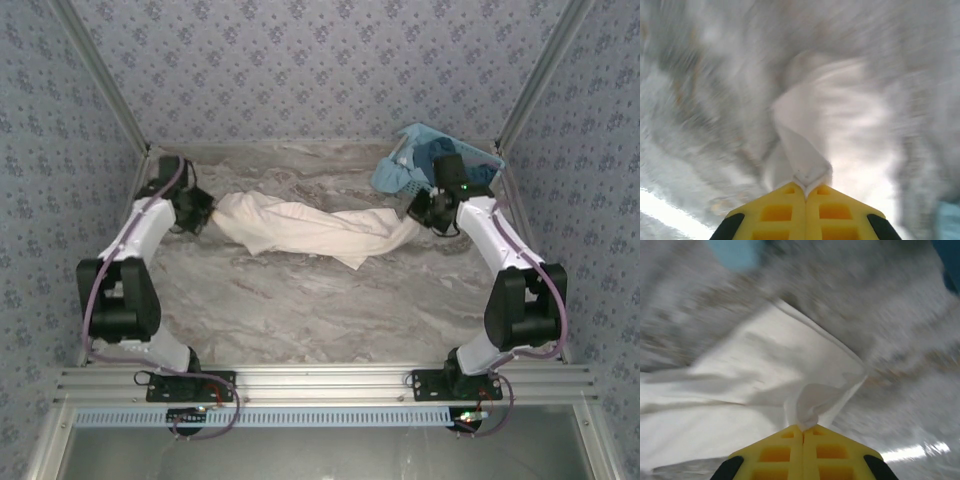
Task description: Fold and stack the t-shirts
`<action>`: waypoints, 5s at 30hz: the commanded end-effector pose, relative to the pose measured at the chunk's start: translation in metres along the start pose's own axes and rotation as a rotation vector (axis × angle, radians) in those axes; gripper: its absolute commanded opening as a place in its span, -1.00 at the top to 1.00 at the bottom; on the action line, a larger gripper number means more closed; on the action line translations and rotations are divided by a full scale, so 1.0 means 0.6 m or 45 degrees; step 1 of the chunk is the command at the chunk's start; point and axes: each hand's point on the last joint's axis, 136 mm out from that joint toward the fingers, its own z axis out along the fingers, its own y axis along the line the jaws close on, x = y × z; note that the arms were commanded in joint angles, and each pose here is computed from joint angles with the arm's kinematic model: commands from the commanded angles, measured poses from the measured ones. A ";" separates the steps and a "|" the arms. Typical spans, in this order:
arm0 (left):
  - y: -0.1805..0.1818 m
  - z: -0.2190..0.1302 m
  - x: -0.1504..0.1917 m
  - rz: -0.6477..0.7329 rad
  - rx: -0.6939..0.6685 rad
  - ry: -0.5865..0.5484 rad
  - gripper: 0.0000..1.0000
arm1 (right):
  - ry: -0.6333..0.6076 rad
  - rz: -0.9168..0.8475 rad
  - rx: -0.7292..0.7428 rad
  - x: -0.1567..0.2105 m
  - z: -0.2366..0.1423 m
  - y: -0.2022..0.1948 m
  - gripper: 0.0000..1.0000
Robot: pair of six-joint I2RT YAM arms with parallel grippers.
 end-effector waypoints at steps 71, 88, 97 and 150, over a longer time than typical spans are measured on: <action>0.251 -0.158 0.168 -0.307 0.056 0.027 1.00 | 0.035 0.112 -0.450 0.057 0.080 0.123 1.00; 0.380 -0.086 0.303 -0.530 -0.074 0.299 1.00 | 0.290 0.019 0.158 0.193 0.103 -0.073 1.00; 0.387 -0.104 0.295 -0.499 -0.182 0.271 1.00 | 0.315 0.014 0.257 0.215 0.078 -0.112 1.00; 0.198 -0.130 -0.021 0.100 -0.420 -0.219 1.00 | 0.292 0.071 0.173 0.111 0.096 -0.003 1.00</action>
